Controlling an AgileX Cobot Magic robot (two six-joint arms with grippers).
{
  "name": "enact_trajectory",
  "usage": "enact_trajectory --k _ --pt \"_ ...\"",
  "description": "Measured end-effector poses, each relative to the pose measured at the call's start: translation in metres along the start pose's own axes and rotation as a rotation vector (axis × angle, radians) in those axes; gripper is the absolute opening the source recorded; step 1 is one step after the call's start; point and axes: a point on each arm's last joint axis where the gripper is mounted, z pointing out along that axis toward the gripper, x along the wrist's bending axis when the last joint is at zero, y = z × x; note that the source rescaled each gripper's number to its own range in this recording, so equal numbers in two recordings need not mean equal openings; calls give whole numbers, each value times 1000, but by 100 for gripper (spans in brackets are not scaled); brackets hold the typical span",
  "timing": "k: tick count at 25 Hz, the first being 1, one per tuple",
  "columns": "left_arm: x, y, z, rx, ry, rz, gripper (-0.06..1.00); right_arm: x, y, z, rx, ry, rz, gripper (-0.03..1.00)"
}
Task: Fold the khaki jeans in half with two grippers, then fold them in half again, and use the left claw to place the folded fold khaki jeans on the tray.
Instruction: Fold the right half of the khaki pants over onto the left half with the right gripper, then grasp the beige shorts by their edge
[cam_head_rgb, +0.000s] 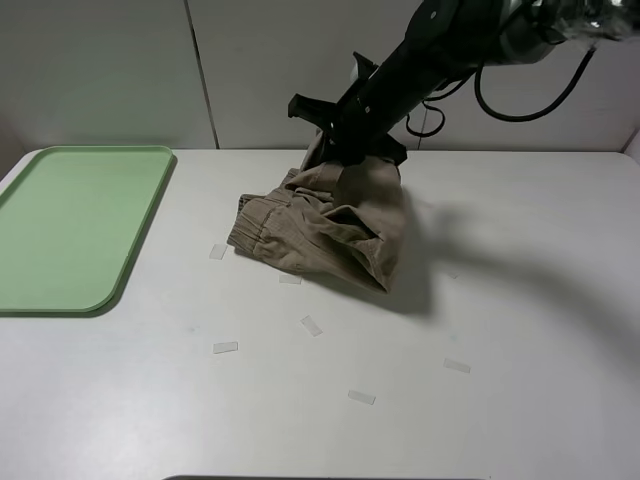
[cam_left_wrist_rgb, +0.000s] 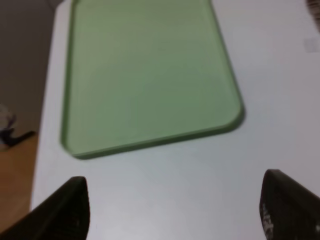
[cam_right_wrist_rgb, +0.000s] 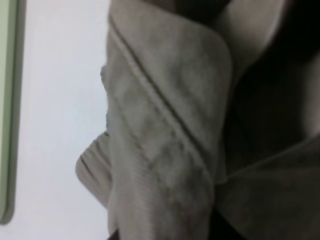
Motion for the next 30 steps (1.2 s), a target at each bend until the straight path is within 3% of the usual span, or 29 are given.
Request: enact_trajectory --k 3,5,7,11,13,22,30 --pt "2 0 0 -1 27 10 73 9 -3 6 -23 7 -46 7" --pt "3 0 0 -1 35 14 73 16 -6 9 -44 15 -80 14" --pt "4 0 0 -1 40 16 73 24 -9 11 -59 26 -108 31" --pt "4 0 0 -1 41 16 73 43 -19 17 -68 51 -188 84" --pt "4 0 0 -1 41 16 73 51 -24 19 -61 61 -214 95" --pt "7 0 0 -1 74 30 73 55 -27 18 -60 48 -260 100" --pt "10 0 -1 -1 109 44 73 28 4 -9 -149 -155 -505 100"
